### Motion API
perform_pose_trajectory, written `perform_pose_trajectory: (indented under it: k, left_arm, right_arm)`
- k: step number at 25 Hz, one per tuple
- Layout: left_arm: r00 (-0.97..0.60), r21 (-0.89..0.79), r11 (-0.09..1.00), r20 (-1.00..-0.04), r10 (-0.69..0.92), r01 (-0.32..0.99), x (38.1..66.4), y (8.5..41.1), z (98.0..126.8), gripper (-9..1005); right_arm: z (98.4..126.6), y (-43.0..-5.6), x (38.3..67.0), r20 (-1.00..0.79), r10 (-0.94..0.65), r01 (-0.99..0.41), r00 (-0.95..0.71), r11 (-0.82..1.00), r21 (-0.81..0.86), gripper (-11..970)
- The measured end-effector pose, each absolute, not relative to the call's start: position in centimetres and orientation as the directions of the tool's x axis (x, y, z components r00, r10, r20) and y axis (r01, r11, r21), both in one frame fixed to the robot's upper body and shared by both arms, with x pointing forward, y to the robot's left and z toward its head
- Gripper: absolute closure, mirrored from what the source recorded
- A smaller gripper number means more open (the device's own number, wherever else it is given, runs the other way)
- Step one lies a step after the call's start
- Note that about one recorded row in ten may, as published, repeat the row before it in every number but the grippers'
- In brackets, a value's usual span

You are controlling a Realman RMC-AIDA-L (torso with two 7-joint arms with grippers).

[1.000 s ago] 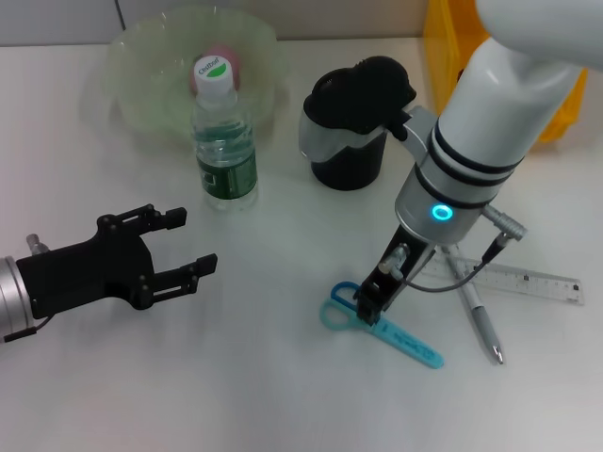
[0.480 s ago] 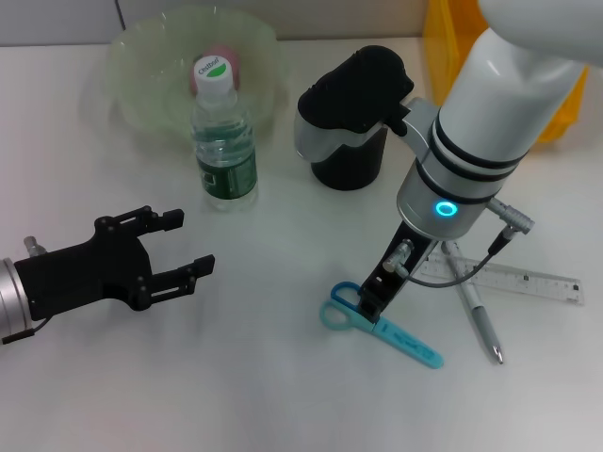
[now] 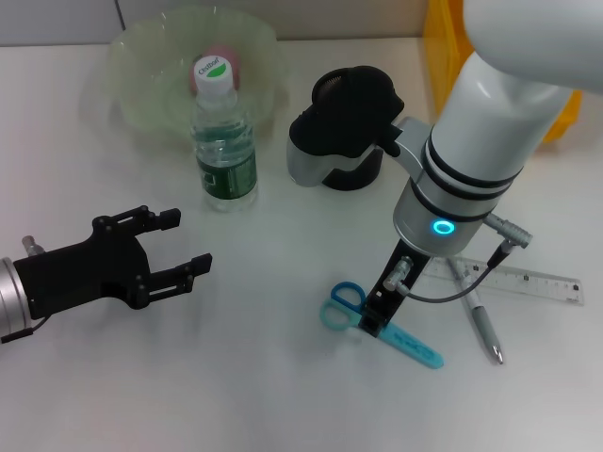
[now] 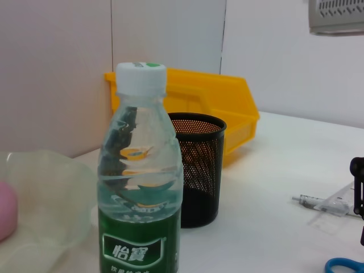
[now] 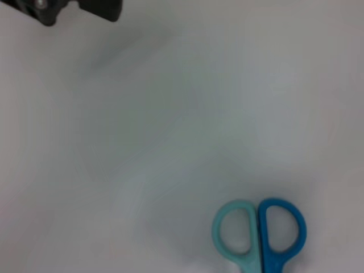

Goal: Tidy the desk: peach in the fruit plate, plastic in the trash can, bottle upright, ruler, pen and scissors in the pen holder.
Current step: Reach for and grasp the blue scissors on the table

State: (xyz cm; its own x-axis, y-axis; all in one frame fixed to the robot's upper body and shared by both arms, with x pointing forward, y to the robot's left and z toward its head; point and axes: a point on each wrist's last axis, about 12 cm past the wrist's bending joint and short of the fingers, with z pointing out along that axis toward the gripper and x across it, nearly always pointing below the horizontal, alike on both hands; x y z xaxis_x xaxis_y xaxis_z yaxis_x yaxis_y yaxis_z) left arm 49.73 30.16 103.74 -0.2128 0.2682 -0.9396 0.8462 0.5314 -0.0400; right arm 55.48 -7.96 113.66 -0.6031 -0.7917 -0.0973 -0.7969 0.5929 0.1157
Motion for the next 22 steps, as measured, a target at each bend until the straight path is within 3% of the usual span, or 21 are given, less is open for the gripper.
perform_pose_trajectory:
  k: [22]
  left_arm:
    - [-0.194, -0.035, 0.548, -0.953, 0.235, 0.836, 49.88, 30.59, 104.37, 240]
  right_arm:
    - [113.68, -8.09, 55.05, -0.115, -0.792, -0.800, -0.600, 0.587, 0.126, 465]
